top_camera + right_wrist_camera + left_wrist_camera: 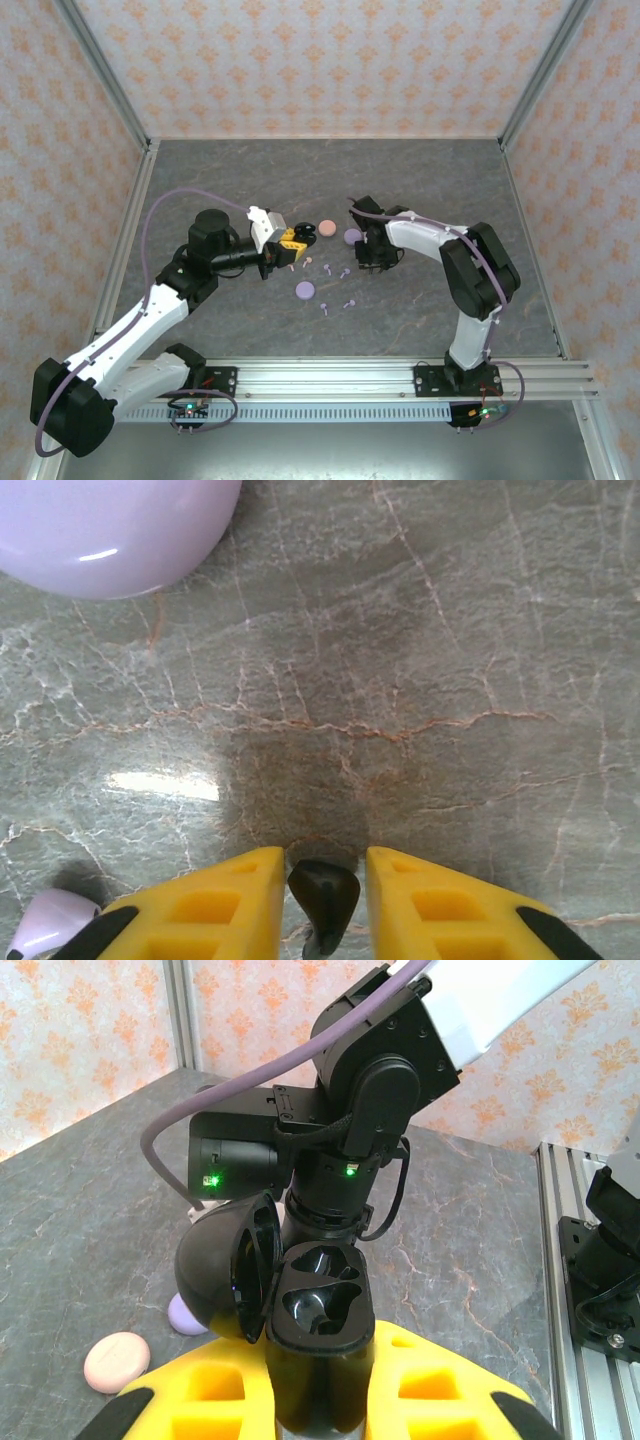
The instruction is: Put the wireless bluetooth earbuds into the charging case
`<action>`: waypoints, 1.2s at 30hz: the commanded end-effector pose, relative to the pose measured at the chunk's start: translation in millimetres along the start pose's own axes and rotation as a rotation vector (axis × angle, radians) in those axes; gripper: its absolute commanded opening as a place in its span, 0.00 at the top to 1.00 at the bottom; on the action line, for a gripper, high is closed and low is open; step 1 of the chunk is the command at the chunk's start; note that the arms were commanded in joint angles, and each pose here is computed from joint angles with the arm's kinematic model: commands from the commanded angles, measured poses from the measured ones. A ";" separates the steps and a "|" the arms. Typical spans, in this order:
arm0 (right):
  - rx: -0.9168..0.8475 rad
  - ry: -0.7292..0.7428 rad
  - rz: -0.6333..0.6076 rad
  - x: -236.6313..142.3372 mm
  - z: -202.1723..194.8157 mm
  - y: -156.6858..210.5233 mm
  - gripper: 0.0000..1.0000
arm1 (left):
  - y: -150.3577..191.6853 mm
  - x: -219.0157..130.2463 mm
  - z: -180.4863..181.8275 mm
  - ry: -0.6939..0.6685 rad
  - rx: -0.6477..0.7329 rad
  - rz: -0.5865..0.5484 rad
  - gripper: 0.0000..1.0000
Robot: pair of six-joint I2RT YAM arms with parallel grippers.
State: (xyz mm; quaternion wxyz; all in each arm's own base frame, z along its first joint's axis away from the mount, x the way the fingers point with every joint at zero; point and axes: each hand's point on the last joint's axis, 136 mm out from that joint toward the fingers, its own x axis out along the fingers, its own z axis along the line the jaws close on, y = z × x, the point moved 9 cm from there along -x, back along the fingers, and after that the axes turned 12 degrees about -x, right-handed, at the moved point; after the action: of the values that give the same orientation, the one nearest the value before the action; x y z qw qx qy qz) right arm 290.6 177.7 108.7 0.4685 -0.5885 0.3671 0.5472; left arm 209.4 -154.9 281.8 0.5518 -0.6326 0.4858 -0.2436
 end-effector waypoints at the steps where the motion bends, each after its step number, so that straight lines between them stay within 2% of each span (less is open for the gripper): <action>1: 0.007 0.009 -0.005 2.2 0.6 -4.5 0.74 | -16.7 -3.7 -6.0 -0.007 0.047 -0.039 0.99; 7: 0.003 0.013 -0.032 0.2 0.0 -5.8 0.80 | -17.1 -4.4 -6.3 -0.009 0.046 -0.045 0.99; 11: -0.010 -0.019 -0.135 -19.8 2.1 -9.4 0.81 | -17.6 -4.6 -6.5 -0.006 0.040 -0.067 0.99; 17: -0.049 -0.120 -0.399 -84.8 9.0 -10.2 0.83 | -17.9 -2.0 -3.8 -0.008 0.014 -0.099 0.99; 22: -0.118 -0.273 -0.676 -152.0 23.5 -4.0 0.83 | -16.4 2.9 2.8 -0.030 -0.016 -0.144 1.00; 27: -0.220 -0.391 -0.892 -212.5 43.3 6.1 0.83 | -15.0 10.5 9.4 -0.029 -0.047 -0.156 1.00; 31: -0.305 -0.445 -1.014 -248.6 59.9 15.4 0.84 | -13.8 14.6 12.3 -0.024 -0.059 -0.153 1.00; 36: -0.410 -0.462 -1.065 -265.1 82.8 19.5 0.84 | -12.7 15.9 13.1 -0.024 -0.062 -0.145 1.00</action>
State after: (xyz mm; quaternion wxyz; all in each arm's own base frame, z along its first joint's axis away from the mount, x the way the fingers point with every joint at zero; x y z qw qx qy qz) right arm 217.4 221.7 342.7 0.6289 -0.6272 -0.1423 0.4368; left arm 232.1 -161.9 279.0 0.5186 -0.6841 0.4542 -0.2383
